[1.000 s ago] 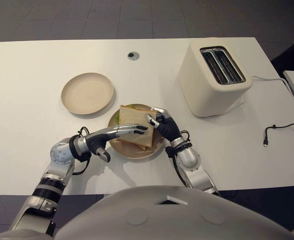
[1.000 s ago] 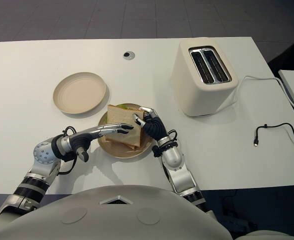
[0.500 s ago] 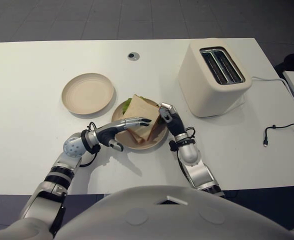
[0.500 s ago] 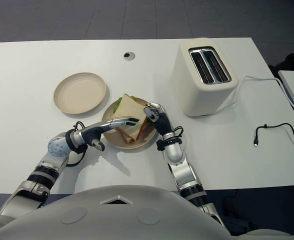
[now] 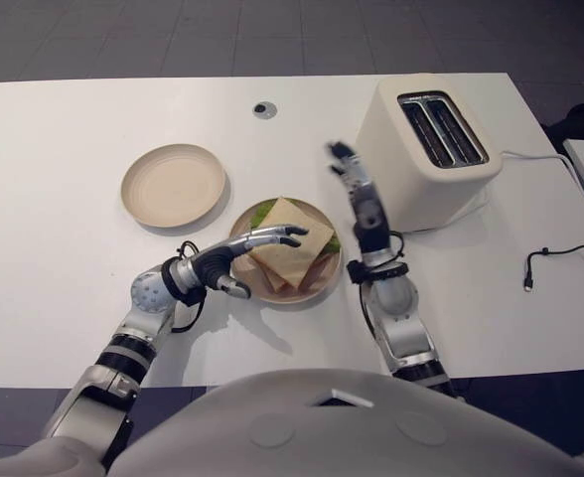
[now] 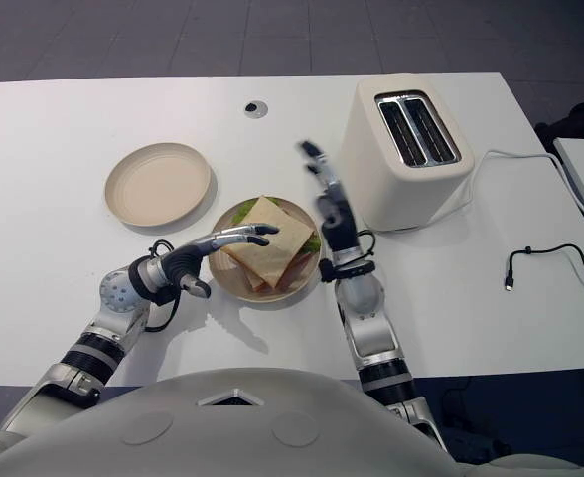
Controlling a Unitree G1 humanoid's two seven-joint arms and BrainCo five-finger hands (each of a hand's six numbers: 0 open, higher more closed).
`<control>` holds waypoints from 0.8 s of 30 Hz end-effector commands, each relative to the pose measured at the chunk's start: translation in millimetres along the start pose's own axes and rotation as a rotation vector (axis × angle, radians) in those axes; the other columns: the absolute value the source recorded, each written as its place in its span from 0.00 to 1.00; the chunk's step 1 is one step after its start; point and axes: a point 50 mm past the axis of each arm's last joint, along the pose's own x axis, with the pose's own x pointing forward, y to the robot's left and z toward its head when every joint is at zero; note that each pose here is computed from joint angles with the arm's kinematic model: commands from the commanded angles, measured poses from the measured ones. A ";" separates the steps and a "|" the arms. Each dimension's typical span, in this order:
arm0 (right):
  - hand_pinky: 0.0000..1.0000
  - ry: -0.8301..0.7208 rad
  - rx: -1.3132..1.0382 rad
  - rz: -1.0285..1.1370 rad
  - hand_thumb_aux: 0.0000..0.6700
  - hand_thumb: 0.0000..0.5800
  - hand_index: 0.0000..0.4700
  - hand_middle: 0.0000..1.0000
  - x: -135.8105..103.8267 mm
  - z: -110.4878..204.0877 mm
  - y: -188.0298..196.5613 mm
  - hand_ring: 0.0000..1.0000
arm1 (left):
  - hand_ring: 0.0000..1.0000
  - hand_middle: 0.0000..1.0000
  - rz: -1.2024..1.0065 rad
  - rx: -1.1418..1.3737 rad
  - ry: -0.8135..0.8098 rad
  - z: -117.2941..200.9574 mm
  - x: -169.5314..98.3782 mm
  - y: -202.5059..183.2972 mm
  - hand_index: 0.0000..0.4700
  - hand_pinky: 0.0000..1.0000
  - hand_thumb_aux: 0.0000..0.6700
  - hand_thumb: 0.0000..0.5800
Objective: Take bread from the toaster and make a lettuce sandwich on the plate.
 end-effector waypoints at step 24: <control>1.00 0.487 -0.575 0.324 1.00 1.00 1.00 1.00 -23.6 -88.0 -57.7 1.00 | 1.00 1.00 -0.030 0.089 0.711 -99.2 -37.3 -1.2 1.00 1.00 1.00 1.00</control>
